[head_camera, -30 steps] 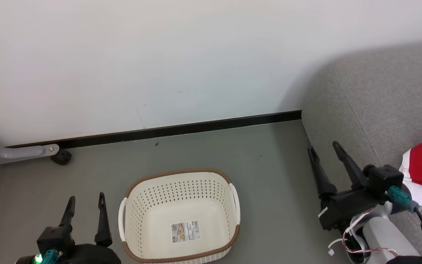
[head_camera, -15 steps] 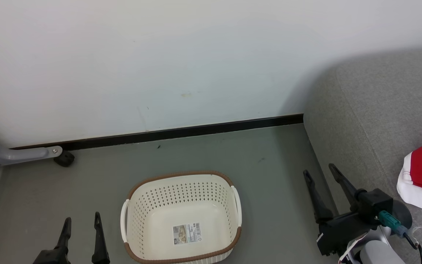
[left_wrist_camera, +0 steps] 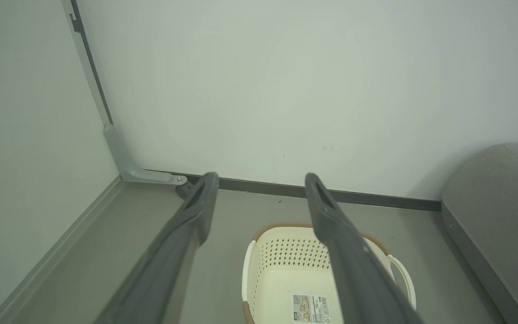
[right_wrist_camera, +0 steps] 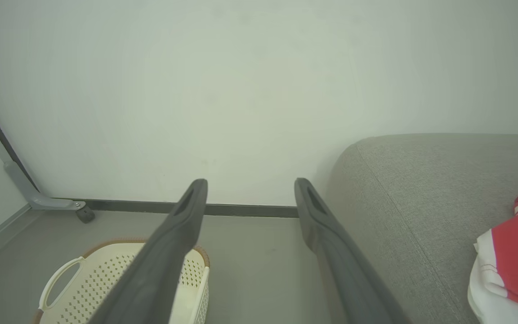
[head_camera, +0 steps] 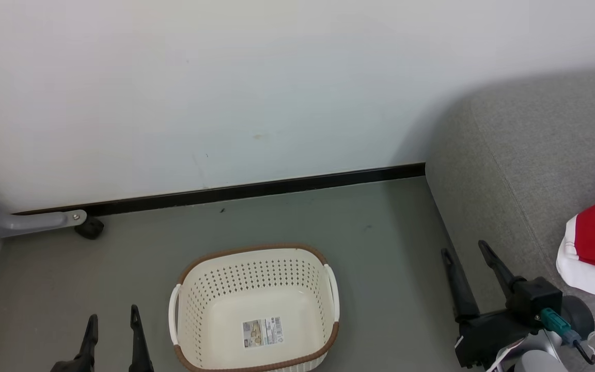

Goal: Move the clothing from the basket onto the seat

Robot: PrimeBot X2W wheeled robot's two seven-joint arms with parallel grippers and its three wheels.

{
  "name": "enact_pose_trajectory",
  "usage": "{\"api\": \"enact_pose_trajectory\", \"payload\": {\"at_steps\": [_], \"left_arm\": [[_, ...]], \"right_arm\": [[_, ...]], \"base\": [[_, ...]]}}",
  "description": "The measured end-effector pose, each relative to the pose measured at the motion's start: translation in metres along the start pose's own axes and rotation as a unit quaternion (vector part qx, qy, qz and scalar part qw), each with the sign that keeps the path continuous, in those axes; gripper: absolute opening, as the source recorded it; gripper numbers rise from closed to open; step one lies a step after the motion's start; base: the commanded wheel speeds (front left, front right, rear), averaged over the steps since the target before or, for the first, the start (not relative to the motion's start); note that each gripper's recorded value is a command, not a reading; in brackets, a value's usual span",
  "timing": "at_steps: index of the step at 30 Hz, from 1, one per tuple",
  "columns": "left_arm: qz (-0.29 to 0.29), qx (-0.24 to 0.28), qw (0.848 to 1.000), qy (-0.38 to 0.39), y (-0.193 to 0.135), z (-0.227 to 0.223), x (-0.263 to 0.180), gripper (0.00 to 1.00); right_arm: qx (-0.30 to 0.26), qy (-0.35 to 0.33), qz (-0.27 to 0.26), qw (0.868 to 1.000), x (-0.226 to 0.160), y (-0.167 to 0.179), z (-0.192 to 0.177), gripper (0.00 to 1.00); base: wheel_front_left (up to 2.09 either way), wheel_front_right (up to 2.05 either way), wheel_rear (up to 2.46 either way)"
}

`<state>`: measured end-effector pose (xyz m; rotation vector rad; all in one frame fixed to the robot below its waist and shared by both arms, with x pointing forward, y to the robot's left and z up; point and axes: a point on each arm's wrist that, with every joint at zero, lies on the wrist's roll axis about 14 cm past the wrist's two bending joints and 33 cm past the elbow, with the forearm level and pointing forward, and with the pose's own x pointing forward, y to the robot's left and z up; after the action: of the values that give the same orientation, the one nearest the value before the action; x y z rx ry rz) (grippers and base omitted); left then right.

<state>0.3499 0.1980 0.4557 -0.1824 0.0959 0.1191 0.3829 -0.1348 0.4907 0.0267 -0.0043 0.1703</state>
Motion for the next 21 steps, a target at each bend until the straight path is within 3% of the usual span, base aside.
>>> {"api": "enact_pose_trajectory", "payload": {"at_steps": [21], "left_arm": [[0.012,0.000,1.000,-0.005,0.0048,0.0016,-0.0051,1.00]], "right_arm": [[-0.003,-0.001,-0.005,1.000,-0.0032,-0.0003,-0.0001,1.00]], "base": [[0.00,0.00,0.00]]}}
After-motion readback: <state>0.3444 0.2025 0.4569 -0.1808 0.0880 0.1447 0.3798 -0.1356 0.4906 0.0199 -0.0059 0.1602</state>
